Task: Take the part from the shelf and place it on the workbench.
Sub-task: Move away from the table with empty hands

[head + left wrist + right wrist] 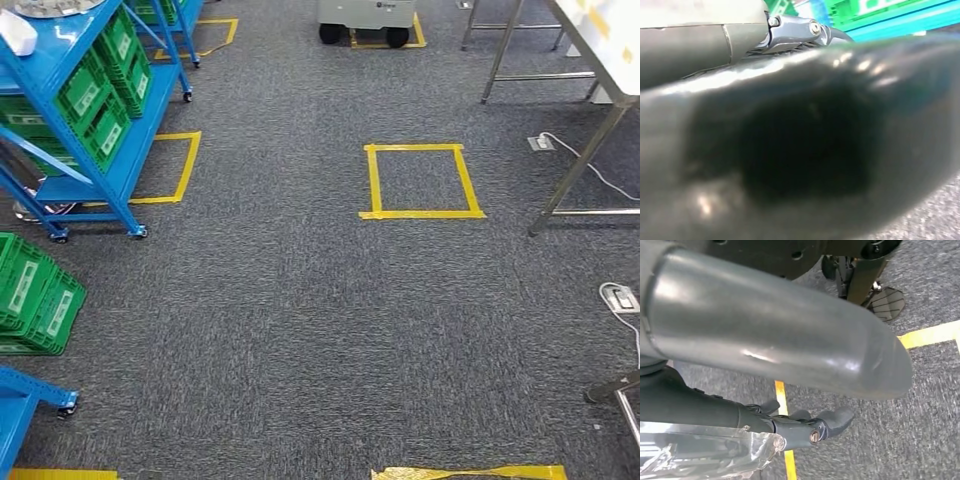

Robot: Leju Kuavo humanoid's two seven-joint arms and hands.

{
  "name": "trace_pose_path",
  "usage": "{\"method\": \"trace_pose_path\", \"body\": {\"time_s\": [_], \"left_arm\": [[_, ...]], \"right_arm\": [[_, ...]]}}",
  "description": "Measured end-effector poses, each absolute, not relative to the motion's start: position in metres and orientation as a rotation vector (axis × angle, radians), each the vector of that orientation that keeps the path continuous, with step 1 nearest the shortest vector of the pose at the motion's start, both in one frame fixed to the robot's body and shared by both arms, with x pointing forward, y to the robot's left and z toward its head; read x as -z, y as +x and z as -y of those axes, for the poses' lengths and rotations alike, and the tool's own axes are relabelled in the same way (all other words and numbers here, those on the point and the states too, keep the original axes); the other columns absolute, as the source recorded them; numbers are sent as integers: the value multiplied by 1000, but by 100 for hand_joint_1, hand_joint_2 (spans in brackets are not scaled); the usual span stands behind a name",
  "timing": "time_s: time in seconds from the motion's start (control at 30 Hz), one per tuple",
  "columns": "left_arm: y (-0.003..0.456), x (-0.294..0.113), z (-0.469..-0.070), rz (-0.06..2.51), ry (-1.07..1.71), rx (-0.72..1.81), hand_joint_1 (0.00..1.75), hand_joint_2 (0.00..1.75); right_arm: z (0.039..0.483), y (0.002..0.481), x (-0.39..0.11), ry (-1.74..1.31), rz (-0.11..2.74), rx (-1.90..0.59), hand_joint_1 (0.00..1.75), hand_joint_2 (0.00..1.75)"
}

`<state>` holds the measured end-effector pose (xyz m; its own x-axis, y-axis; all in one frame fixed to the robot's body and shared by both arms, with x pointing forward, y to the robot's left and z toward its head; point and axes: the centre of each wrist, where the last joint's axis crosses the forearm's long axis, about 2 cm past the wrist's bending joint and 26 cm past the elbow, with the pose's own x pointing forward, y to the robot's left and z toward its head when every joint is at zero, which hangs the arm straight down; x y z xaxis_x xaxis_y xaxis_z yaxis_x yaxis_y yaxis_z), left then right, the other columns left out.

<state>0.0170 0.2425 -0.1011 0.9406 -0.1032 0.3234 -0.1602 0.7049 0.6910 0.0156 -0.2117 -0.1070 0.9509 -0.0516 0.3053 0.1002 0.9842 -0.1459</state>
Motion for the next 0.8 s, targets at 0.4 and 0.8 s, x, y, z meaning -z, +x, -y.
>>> {"method": "trace_pose_path", "body": {"time_s": [0.4, 0.8], "left_arm": [[16, 101, -240, 343, 789, -46, 0, 0], [18, 101, -237, 350, 783, -47, 0, 0]], "right_arm": [[212, 20, 107, -156, 317, 73, 0, 0], [213, 18, 107, -157, 313, 75, 0, 0]]}}
